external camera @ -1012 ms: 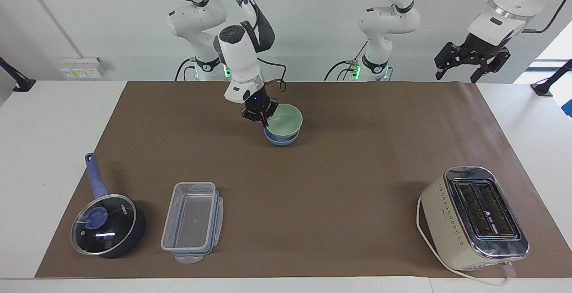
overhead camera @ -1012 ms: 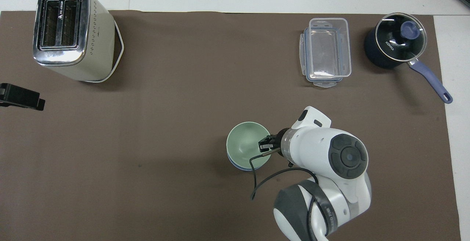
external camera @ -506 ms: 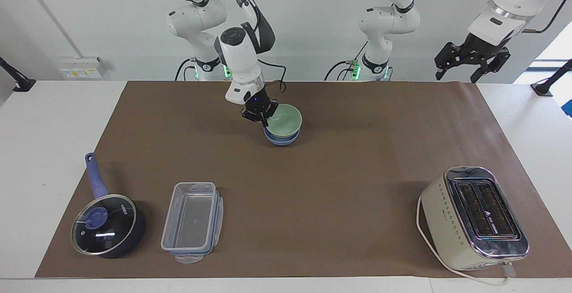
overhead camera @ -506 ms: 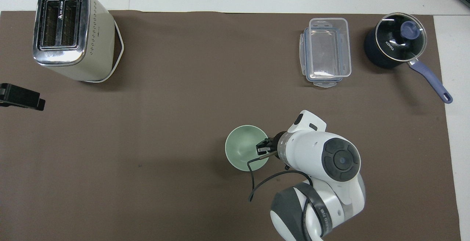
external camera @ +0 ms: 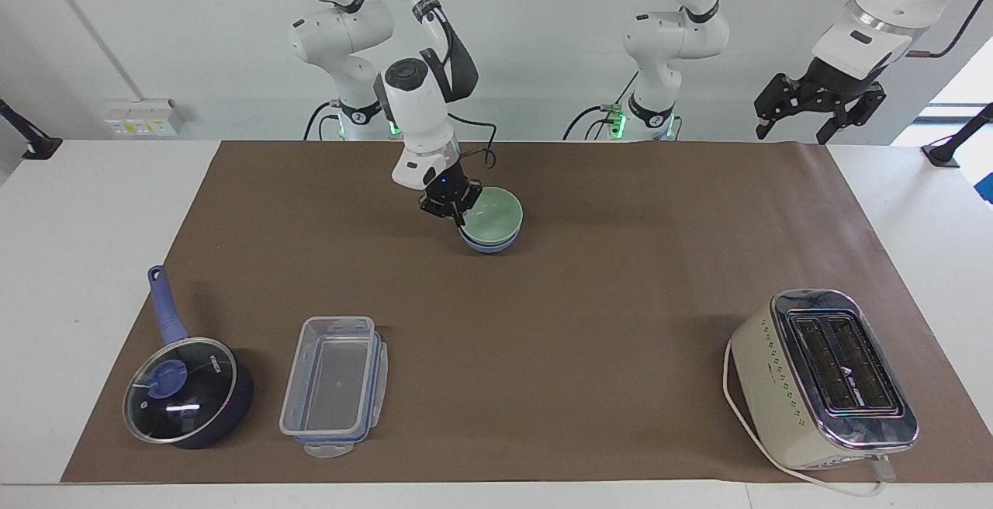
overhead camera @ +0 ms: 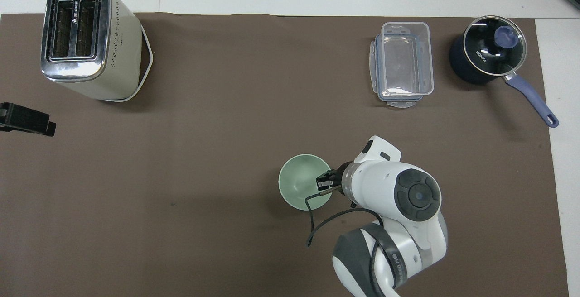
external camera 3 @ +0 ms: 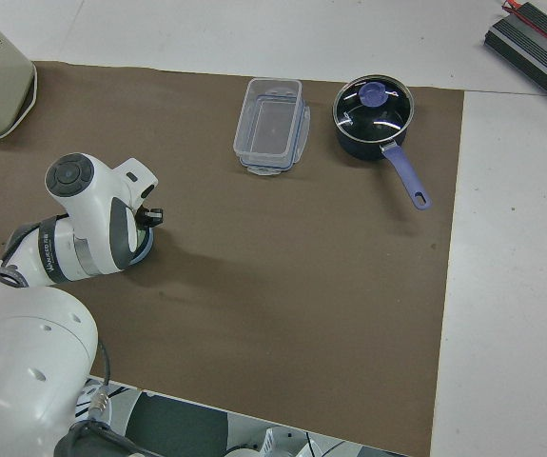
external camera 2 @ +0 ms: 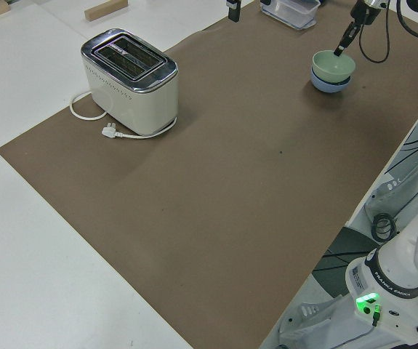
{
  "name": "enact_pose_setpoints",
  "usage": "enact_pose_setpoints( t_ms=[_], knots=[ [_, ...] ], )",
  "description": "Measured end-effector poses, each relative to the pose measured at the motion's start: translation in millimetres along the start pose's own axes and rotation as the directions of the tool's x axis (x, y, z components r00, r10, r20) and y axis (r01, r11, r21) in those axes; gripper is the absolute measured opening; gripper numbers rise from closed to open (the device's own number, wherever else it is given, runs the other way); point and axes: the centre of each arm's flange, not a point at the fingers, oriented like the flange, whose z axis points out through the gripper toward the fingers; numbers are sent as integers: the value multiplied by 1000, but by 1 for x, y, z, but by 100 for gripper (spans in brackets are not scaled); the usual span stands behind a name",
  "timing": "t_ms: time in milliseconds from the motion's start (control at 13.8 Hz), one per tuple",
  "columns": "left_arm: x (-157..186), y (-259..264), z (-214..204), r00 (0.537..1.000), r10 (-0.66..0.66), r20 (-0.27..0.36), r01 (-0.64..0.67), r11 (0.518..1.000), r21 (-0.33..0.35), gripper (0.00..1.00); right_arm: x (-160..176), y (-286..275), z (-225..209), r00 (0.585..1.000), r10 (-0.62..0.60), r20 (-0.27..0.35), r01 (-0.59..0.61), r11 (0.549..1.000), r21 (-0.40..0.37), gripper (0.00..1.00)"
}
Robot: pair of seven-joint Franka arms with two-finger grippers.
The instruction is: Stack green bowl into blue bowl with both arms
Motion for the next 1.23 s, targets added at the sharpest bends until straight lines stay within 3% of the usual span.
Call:
enact_pose_setpoints(
  t_ms=[361,578,723,1084,1229],
  knots=[
    [0,4,0,1000,7,0,-7,1000,0,100,0,0,1,1000,1,2,-1,1000,-1,6],
    [0,4,0,1000,7,0,-7,1000,0,100,0,0,1,1000,18,1,-18,1000,0,33],
    [0,4,0,1000,7,0,-7,1000,0,100,3,-1,-3,999,39,-10,-39,999,3,38],
    [0,4,0,1000,8,0,-8,1000,0,100,38,20,-42,993,103,-64,-102,995,17,94],
    [0,5,0,1000,10,0,-10,1000,0,100,54,43,-67,988,148,-46,-147,989,13,100]
  ],
)
